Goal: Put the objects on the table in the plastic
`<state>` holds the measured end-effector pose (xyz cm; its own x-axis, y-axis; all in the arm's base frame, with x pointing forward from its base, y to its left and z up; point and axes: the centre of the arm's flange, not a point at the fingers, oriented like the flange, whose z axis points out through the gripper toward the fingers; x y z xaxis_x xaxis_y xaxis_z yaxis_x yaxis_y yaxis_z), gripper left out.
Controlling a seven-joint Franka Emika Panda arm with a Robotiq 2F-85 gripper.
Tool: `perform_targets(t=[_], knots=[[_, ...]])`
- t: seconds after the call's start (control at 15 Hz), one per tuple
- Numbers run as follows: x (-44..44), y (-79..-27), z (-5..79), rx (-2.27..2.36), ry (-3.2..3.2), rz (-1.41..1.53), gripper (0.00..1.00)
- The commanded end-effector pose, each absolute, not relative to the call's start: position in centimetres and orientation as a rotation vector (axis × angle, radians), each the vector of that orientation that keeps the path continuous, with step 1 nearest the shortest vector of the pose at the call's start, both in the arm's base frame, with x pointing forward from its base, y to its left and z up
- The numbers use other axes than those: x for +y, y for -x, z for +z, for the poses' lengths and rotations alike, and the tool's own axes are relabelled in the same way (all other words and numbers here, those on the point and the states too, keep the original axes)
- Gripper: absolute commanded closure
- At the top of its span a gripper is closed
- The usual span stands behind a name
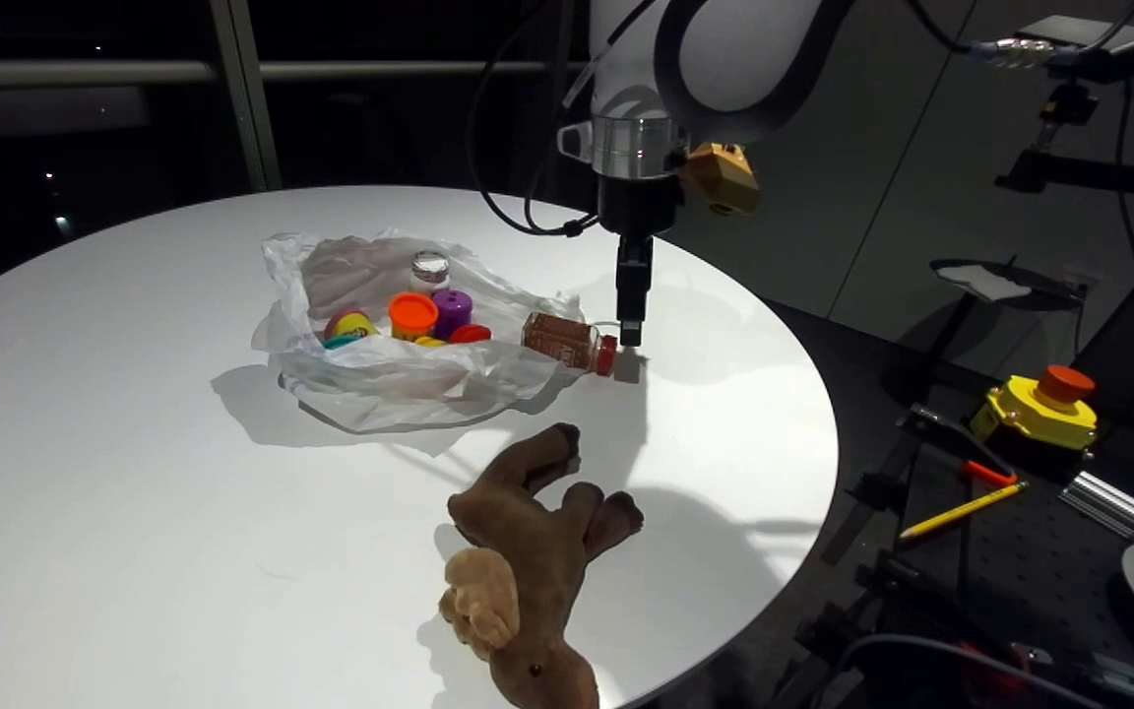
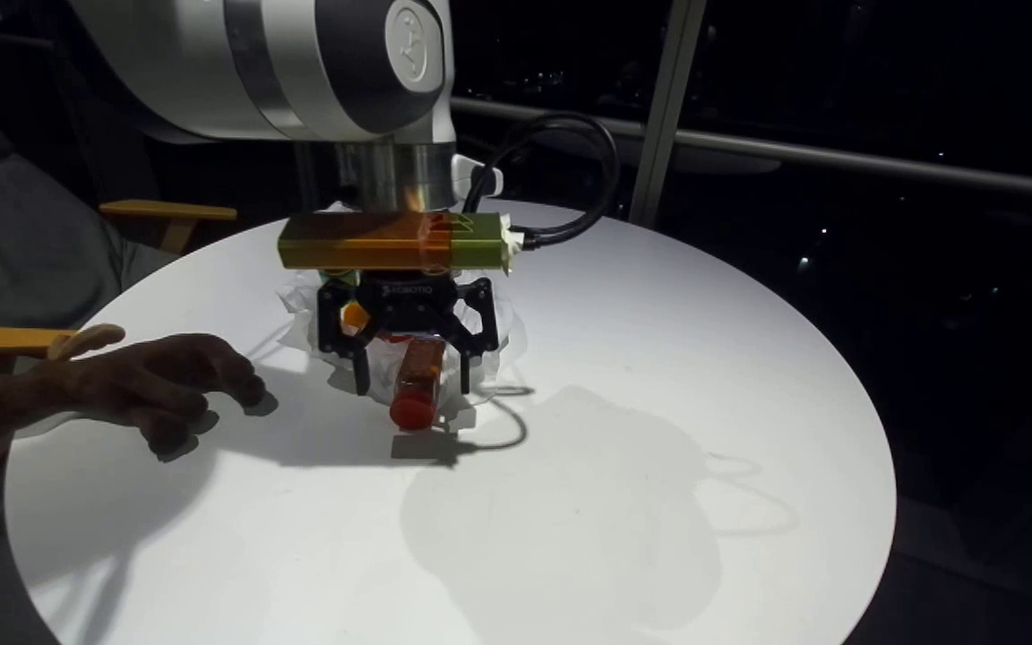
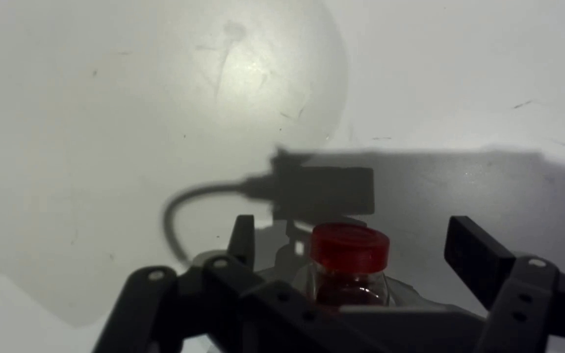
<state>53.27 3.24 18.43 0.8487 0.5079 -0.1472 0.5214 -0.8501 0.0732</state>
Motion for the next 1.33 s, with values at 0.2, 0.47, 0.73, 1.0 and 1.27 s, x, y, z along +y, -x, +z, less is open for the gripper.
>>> perform_targets(t=[0.2,0.47,0.73,1.0,1.27], knots=[[2.7,-53.4,17.7,0.773,-3.033,-0.050,0.00],[3.1,-53.4,16.4,0.709,-3.043,0.026,0.00],[3.1,-53.1,15.0,0.686,-3.037,-0.007,0.00],[3.1,-52.8,14.5,0.704,-3.054,0.000,0.44],[3.2,-52.8,15.1,0.704,-3.048,0.064,0.77]])
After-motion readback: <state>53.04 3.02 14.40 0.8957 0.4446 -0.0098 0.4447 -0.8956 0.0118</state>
